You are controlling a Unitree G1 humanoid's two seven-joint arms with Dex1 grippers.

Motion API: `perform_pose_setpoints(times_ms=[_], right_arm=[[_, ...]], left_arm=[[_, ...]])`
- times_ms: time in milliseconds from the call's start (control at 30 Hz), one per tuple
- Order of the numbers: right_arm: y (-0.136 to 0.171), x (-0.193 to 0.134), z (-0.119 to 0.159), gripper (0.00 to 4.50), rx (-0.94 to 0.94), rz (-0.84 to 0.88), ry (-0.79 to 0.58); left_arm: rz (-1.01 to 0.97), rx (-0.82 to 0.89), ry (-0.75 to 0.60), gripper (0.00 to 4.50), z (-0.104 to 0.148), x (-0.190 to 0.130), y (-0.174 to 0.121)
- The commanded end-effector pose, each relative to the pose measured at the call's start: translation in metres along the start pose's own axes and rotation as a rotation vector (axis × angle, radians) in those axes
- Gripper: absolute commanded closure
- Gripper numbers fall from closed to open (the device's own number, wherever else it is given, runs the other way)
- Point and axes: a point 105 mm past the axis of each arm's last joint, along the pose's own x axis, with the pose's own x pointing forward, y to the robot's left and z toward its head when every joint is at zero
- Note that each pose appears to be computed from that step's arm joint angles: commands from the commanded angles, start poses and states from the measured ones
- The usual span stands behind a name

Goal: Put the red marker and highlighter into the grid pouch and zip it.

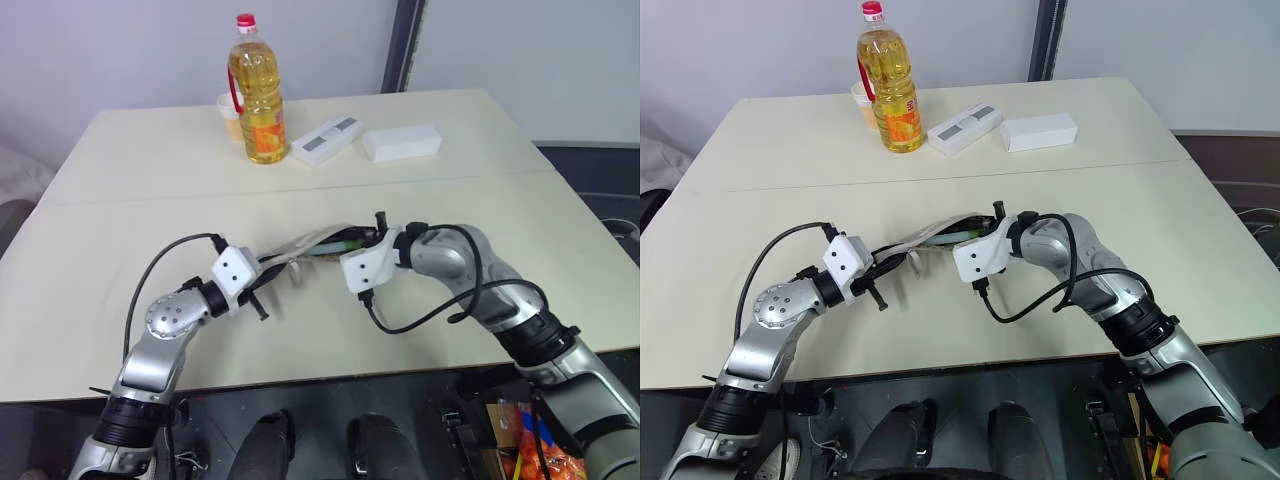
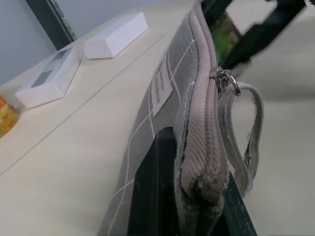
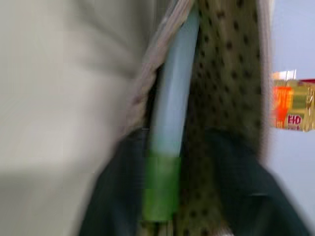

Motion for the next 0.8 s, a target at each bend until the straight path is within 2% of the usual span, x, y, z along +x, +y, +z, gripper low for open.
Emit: perform_pose_setpoints(times_ms=[33, 67, 100, 267, 400, 567, 667, 800], right_arm=[[-0.016, -0.007, 0.006, 0.7, -0.021, -0.051, -0.024], [-0.017, -0.008, 0.006, 0.21, -0.018, -0.057, -0.025], [-0.02, -0.01, 0.006, 0.1, -0.011, -0.074, -0.031], [-0.035, -0.023, 0.009, 0.1, 0.058, -0.155, -0.085], [-0.048, -0.042, 0.009, 0.1, 0.191, -0.213, -0.154], [-0.053, -0.061, -0.001, 0.1, 0.461, -0.257, -0.204], [-0.049, -0.065, -0.003, 0.1, 0.589, -0.252, -0.233], [-0.043, -0.063, 0.001, 0.1, 0.871, -0.268, -0.329]], left_arm=[[0.008, 0.03, -0.062, 4.5, 0.02, 0.003, 0.004], [0.009, 0.03, -0.062, 4.5, 0.021, 0.003, 0.004], [0.01, 0.028, -0.062, 4.5, 0.021, 0.004, 0.005], [0.031, 0.013, -0.06, 4.5, 0.02, 0.007, 0.009], [0.069, -0.014, -0.063, 4.5, 0.019, 0.012, 0.015], [0.132, -0.04, -0.067, 4.5, 0.015, 0.018, 0.025], [0.16, -0.045, -0.066, 4.5, 0.014, 0.023, 0.029], [0.212, -0.062, -0.064, 4.5, 0.012, 0.033, 0.032]])
